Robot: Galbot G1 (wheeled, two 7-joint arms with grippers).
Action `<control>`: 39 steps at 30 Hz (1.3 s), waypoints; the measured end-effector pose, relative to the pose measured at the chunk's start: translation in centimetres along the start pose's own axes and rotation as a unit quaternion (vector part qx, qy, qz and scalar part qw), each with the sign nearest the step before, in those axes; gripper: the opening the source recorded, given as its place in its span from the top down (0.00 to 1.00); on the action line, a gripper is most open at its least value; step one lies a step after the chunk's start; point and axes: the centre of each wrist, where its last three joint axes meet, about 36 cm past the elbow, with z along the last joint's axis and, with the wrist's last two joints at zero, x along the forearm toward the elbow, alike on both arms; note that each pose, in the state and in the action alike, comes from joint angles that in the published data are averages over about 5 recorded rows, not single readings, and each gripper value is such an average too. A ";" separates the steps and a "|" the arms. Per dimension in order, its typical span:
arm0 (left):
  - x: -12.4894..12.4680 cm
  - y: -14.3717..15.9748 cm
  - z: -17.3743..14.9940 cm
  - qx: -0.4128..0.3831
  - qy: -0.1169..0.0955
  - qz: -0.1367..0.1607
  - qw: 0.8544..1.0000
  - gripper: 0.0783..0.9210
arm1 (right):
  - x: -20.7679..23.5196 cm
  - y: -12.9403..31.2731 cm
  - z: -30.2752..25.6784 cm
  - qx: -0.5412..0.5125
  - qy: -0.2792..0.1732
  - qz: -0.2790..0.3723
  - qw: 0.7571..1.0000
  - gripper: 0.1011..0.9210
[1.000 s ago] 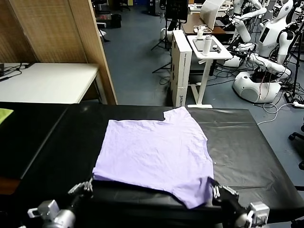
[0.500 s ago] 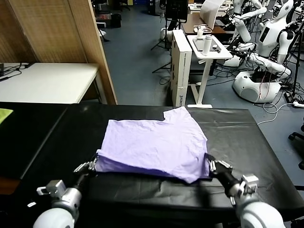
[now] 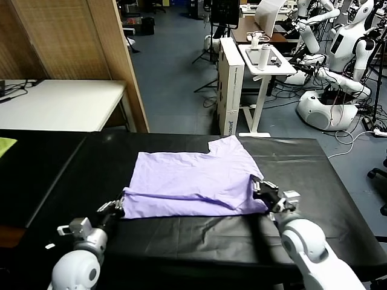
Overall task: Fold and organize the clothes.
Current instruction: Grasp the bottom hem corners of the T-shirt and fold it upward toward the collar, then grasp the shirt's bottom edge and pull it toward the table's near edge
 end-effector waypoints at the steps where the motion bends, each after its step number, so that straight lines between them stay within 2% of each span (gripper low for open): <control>1: 0.0 0.0 0.0 -0.001 0.001 0.000 1.000 0.92 | 0.1 0.0 0.0 -0.001 0.004 0.000 1.000 0.95; 4: 0.0 0.0 0.2 -0.002 0.002 -0.001 1.000 0.92 | 0.7 -0.1 -0.2 -0.001 0.013 -0.002 1.000 0.90; 6: 0.0 0.0 0.2 -0.002 0.005 -0.001 1.000 0.92 | 1.5 -0.3 -0.5 0.000 0.016 -0.004 1.000 0.79; 8: 0.1 -0.1 0.3 -0.003 0.006 -0.002 1.000 0.91 | 2.6 -0.5 -0.7 0.005 0.018 -0.007 1.000 0.63; 10: 0.3 -0.2 0.3 -0.003 0.006 -0.002 1.000 0.85 | 3.8 -0.7 -0.9 0.012 0.019 -0.008 1.000 0.49; 14: 1.0 -0.3 0.1 -0.004 0.005 -0.004 1.000 0.63 | 6.4 -1.1 -1.1 0.030 0.019 -0.009 0.999 0.18; 17: 1.8 -0.5 -0.1 -0.007 0.005 -0.005 1.000 0.40 | 8.2 -1.3 -0.7 0.038 0.024 -0.009 0.999 0.05; 18: 2.1 -0.6 -0.1 -0.008 0.005 -0.005 1.000 0.31 | 8.8 -1.4 -0.5 0.039 0.026 -0.008 0.999 0.03; 19: 2.3 -0.7 -0.1 -0.009 0.006 -0.005 1.000 0.22 | 9.3 -1.5 -0.3 0.040 0.030 -0.007 0.999 0.03; 21: 2.7 -0.9 0.1 -0.011 0.009 -0.005 1.000 0.11 | 10.2 -1.8 0.3 0.042 0.038 -0.004 0.998 0.02; 24: 3.2 -1.1 0.6 -0.011 0.015 -0.006 1.000 0.03 | 11.1 -2.0 1.3 0.043 0.052 0.000 0.998 0.02; 29: 3.6 -1.2 1.4 -0.009 0.025 -0.008 1.000 0.02 | 11.5 -2.1 2.2 0.043 0.066 0.003 0.997 0.03; 32: 3.6 -1.1 1.8 -0.008 0.030 -0.009 0.999 0.02 | 11.5 -2.2 2.5 0.044 0.072 0.004 0.996 0.09; 36: 3.6 -1.1 2.1 -0.007 0.034 -0.009 0.999 0.07 | 11.6 -2.2 2.9 0.044 0.078 0.004 0.996 0.23; 39: 3.6 -1.0 2.3 -0.007 0.038 -0.010 0.999 0.16 | 11.8 -2.2 3.0 0.046 0.080 0.004 0.996 0.40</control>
